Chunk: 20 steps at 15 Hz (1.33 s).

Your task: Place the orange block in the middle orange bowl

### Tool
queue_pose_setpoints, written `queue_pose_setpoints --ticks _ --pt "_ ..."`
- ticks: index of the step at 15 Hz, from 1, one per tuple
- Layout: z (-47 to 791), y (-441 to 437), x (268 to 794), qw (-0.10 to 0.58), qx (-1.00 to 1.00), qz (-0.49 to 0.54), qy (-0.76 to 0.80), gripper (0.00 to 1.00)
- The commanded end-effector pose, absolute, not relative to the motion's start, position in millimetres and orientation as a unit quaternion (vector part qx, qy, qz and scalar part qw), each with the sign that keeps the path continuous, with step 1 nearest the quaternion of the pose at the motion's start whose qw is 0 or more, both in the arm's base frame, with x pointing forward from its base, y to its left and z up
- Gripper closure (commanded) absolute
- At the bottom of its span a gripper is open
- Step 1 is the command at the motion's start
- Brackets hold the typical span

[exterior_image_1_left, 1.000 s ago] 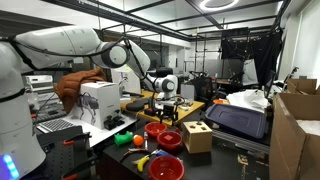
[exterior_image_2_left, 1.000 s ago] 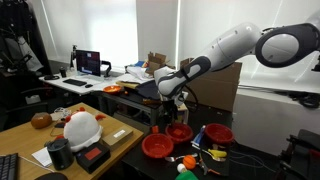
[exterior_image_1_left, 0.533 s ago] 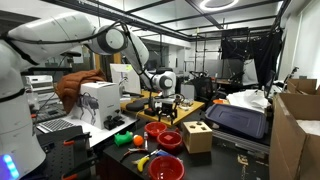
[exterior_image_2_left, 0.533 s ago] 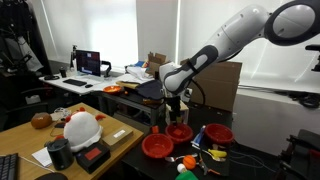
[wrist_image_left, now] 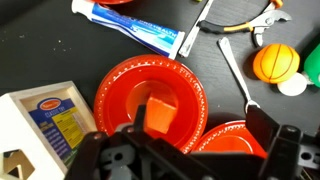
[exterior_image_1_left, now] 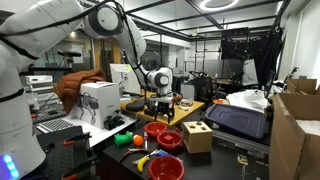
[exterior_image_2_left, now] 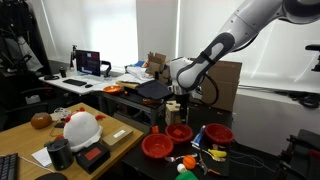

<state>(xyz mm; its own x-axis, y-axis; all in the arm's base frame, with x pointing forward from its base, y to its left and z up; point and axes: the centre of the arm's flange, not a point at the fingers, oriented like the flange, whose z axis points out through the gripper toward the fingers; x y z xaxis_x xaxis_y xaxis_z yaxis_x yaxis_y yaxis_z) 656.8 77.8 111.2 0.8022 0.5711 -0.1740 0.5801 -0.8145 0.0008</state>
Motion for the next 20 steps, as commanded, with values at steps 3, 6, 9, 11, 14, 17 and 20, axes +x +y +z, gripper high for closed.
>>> queue_pose_setpoints --ticks 3,6,9,11,14,17,20 --pt "146 75 558 0.000 0.952 -0.069 0.300 0.00" --pt "155 80 525 -0.012 0.953 -0.066 0.296 0.00" --pt "165 83 488 -0.020 0.954 -0.061 0.292 0.00" --pt "172 85 461 -0.021 0.955 -0.059 0.289 0.00" --pt "186 88 418 -0.021 0.957 -0.042 0.287 0.00" --pt "202 94 373 -0.012 0.956 -0.026 0.291 0.00" --pt "220 96 325 0.004 0.954 -0.010 0.300 0.00"
